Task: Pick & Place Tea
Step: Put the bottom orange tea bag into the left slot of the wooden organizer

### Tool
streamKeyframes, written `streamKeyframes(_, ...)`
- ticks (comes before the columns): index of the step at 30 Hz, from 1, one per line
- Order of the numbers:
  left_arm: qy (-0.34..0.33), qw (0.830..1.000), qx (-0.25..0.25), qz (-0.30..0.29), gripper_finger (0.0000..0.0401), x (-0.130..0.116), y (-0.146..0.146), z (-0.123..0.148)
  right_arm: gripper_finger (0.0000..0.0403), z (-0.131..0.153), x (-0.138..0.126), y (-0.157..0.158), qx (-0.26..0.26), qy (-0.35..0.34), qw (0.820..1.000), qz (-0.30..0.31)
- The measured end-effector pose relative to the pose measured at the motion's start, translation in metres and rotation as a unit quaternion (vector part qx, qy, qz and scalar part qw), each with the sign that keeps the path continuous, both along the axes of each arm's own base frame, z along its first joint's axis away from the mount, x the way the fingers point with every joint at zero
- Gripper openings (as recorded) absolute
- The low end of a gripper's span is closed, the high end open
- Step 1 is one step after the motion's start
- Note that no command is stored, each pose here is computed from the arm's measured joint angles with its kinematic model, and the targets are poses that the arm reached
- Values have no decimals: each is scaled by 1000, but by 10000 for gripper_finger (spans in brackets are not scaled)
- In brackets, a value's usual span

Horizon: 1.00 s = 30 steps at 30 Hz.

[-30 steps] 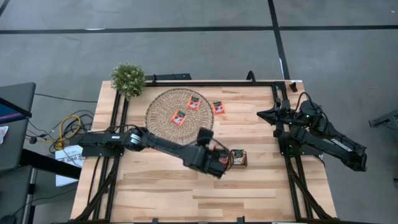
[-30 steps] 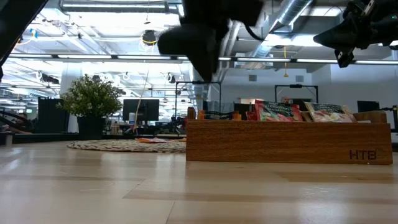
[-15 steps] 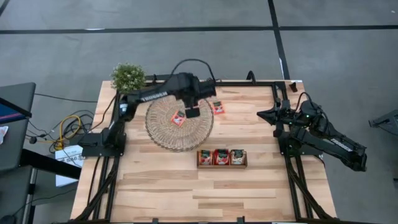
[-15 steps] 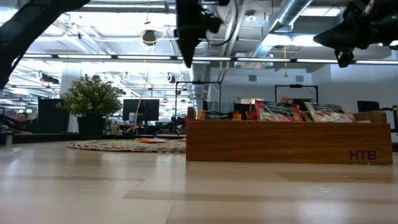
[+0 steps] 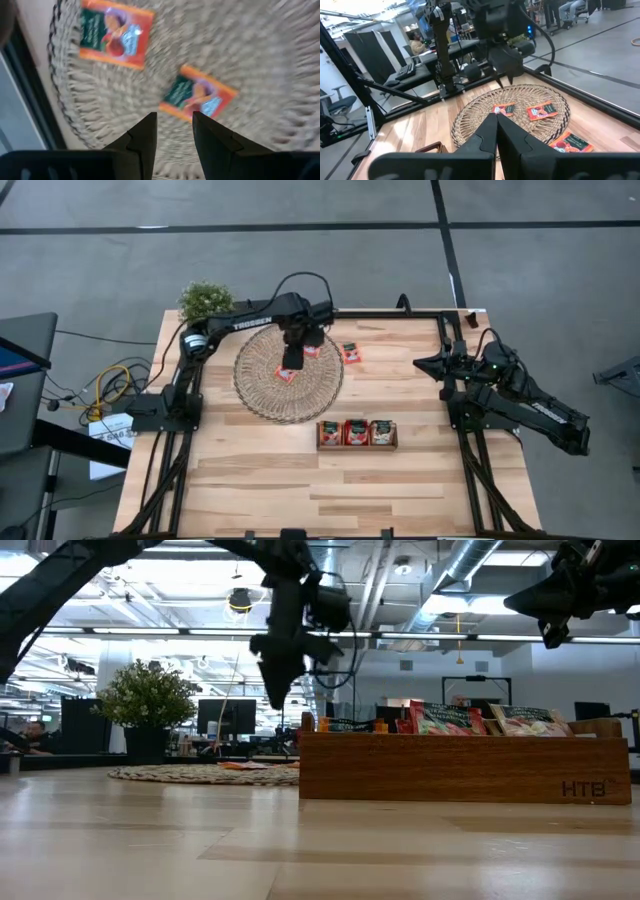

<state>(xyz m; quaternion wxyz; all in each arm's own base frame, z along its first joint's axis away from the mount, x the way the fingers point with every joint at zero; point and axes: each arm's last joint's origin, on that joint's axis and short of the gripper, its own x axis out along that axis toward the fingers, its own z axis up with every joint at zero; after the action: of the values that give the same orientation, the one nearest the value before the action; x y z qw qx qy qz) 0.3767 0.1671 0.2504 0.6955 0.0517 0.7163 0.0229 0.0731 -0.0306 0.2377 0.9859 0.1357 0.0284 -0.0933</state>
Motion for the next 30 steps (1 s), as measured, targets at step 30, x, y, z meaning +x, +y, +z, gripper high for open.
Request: streamKeyframes(30, -18, 989, 40, -139, 117, -12, 4, -82, 0, 0, 0, 0, 0, 0, 1000, 0)
